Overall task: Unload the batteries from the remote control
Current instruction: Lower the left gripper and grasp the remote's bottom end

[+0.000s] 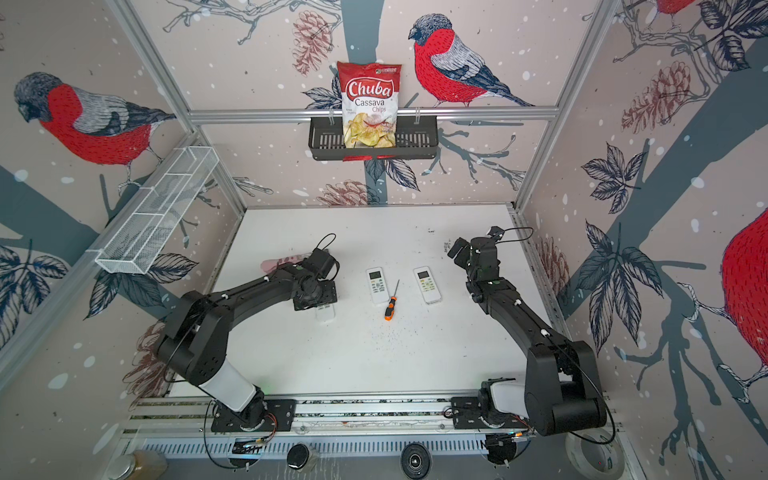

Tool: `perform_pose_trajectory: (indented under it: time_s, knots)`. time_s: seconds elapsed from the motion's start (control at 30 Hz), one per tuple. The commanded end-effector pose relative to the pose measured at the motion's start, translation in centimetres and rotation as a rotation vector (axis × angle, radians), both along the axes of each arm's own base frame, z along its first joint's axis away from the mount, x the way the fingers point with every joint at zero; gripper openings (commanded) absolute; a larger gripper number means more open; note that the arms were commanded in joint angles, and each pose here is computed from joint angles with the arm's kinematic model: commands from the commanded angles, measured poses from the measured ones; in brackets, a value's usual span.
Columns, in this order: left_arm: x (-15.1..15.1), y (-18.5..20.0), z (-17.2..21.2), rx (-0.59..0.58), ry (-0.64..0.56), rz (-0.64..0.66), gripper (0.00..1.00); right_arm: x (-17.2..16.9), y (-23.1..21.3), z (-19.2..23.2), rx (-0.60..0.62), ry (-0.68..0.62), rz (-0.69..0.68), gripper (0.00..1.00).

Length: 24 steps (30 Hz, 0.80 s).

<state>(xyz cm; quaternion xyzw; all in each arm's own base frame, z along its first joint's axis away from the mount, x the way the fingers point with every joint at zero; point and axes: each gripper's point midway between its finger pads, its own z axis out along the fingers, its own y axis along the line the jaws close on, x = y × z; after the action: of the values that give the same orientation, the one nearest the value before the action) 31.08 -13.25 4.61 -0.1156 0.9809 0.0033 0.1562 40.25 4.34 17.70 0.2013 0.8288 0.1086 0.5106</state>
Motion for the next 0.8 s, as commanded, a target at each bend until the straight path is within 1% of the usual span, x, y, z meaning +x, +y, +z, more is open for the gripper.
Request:
perform_pose_trajectory:
  time_s: [0.0, 0.2, 0.37, 0.63, 0.77]
  knots:
    - [1.2, -0.9, 0.0, -0.03, -0.026, 0.017, 0.83, 0.0, 0.2, 0.7, 0.011, -0.022, 0.007, 0.99]
    - [2.2, -1.6, -1.0, -0.037, -0.009, 0.017, 0.84, -0.1, 0.3, 0.6, 0.01, -0.02, 0.011, 0.99]
    - [2.7, -1.2, -1.6, -0.019, 0.004, 0.029, 0.77, 0.0, 0.4, 0.6, 0.011, -0.019, 0.014, 0.99]
    - [3.2, -0.1, -1.8, -0.034, 0.008, 0.05, 0.75, 0.1, 0.7, 0.3, 0.012, -0.013, 0.023, 0.99]
    - [3.1, -0.2, -2.1, -0.039, 0.018, 0.042, 0.71, 0.2, 0.9, 0.3, 0.012, -0.009, 0.031, 0.99]
